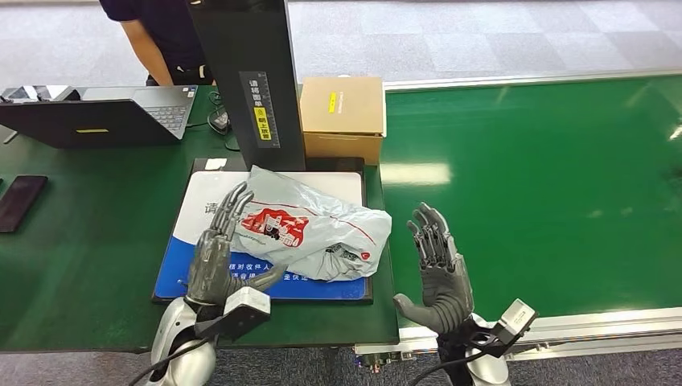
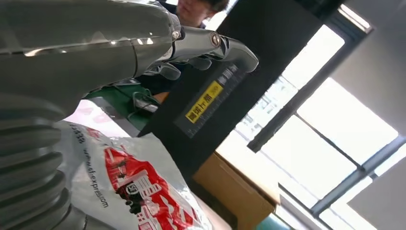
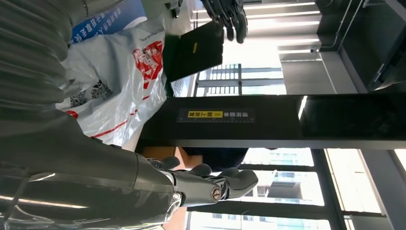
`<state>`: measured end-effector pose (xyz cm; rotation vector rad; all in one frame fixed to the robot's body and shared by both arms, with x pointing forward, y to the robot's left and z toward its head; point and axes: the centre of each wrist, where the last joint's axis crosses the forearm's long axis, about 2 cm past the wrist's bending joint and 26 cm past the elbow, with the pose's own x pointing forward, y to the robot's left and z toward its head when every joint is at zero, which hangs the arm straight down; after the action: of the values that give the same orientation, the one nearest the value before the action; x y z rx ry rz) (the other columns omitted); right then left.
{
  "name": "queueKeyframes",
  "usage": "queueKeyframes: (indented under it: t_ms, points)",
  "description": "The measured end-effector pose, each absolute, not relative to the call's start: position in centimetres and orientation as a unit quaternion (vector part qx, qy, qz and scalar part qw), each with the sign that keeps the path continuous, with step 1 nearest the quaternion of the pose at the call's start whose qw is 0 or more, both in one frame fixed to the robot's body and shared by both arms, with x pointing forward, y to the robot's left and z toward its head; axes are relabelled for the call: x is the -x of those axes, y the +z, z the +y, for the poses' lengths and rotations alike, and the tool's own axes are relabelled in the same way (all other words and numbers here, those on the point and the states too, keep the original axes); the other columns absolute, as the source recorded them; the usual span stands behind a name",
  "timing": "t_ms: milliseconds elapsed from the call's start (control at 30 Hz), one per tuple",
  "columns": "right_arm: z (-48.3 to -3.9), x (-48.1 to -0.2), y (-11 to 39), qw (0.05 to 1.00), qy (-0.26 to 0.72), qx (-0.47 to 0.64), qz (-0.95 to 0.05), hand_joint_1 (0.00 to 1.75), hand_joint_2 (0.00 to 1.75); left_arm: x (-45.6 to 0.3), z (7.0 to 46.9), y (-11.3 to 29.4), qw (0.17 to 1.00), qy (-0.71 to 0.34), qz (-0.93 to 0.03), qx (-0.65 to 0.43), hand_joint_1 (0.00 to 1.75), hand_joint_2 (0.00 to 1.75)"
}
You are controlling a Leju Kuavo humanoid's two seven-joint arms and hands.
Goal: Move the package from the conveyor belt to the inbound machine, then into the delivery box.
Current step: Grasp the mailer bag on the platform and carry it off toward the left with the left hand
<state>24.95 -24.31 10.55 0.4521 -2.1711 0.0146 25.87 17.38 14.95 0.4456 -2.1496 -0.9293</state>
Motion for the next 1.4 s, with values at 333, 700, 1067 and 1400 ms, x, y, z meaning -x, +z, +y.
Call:
queueKeyframes:
  t_ms: [333,700,1067,1400]
  points:
    - [-24.5,-23.2,10.1,0.454,0.004,-0.172,-0.874,0.00,1.75,-31.9,16.2,14.9,0.350,-0.501,-0.773,-0.169,0.00,1.75]
    - [-25.3,-21.1,9.4,0.464,-0.002,-0.147,-0.873,0.00,1.75,-36.6,17.5,12.3,0.392,-0.625,-0.655,-0.160,0.00,1.75]
    - [-26.1,-20.4,9.0,0.474,-0.004,-0.125,-0.871,0.00,1.75,-39.0,19.4,11.4,0.429,-0.685,-0.568,-0.154,1.75,1.75]
    - [-26.5,-19.6,8.4,0.487,-0.007,-0.108,-0.866,0.00,1.75,-37.8,18.7,10.8,0.427,-0.603,-0.654,-0.160,1.75,1.75]
